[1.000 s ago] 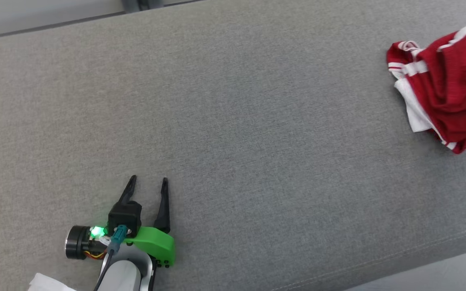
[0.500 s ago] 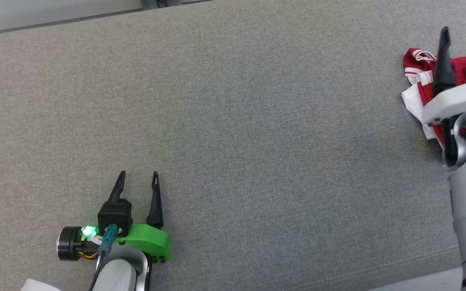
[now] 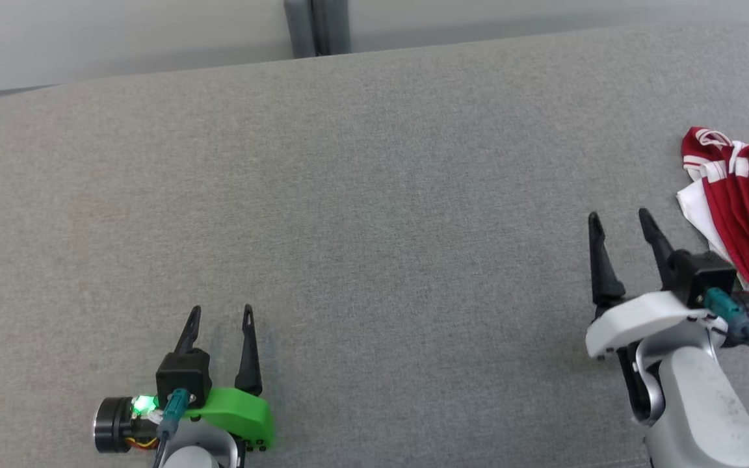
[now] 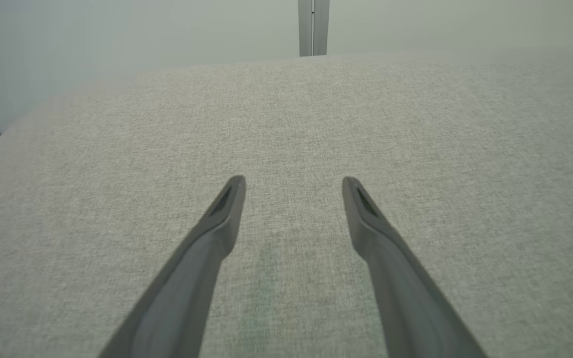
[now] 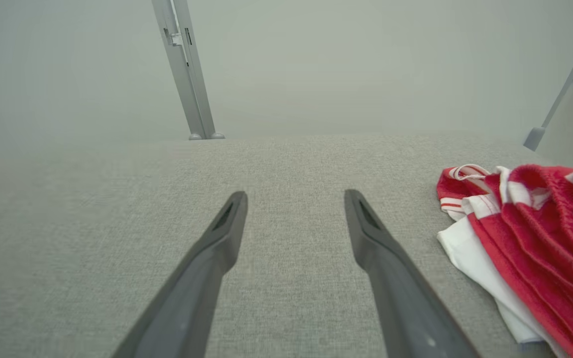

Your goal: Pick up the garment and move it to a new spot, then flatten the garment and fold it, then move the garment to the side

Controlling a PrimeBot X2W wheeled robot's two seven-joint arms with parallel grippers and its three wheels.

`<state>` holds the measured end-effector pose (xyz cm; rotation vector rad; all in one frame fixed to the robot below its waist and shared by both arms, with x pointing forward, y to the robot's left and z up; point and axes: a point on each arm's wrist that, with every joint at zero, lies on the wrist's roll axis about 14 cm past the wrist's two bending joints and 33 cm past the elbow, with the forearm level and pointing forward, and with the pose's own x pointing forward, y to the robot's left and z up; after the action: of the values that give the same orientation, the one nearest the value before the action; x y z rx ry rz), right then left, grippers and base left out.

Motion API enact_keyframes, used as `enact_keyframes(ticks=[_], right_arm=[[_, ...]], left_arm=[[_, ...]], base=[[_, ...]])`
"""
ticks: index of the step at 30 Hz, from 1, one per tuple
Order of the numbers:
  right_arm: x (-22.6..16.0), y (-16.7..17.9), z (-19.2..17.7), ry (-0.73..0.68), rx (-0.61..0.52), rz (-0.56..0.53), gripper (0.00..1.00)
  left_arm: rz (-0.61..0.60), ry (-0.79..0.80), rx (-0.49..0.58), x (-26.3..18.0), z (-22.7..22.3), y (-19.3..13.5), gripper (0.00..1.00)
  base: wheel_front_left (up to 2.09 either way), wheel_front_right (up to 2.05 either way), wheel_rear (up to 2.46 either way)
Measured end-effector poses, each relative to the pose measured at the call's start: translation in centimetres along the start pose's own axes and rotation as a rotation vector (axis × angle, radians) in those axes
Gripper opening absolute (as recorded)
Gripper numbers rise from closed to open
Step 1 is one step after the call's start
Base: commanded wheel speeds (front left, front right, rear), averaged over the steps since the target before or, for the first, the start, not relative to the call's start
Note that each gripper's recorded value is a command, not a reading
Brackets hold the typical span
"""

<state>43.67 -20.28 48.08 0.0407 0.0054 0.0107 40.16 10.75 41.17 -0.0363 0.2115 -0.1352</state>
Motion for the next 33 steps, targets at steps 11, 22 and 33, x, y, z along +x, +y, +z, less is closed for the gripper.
enact_keyframes(ticks=[11, 22, 33], right_arm=[[-2.3, 3.2, -0.2, 0.009, 0.036, 0.074, 1.0], [-3.0, 4.6, 1.0, -0.021, 0.06, 0.107, 0.0], [-4.4, 3.8, -1.9, 0.086, 0.188, 0.053, 0.0]], left_arm=[[0.108, -0.066, -0.039, -3.6, 1.9, 3.1, 1.0], [0.143, -0.126, -0.059, -5.8, 3.4, 4.5, 0.0], [0.173, -0.043, -0.186, -6.3, 1.1, 5.2, 0.0]], base=[[0.0, 0.0, 0.0], [0.0, 0.0, 0.0], [0.0, 0.0, 0.0]])
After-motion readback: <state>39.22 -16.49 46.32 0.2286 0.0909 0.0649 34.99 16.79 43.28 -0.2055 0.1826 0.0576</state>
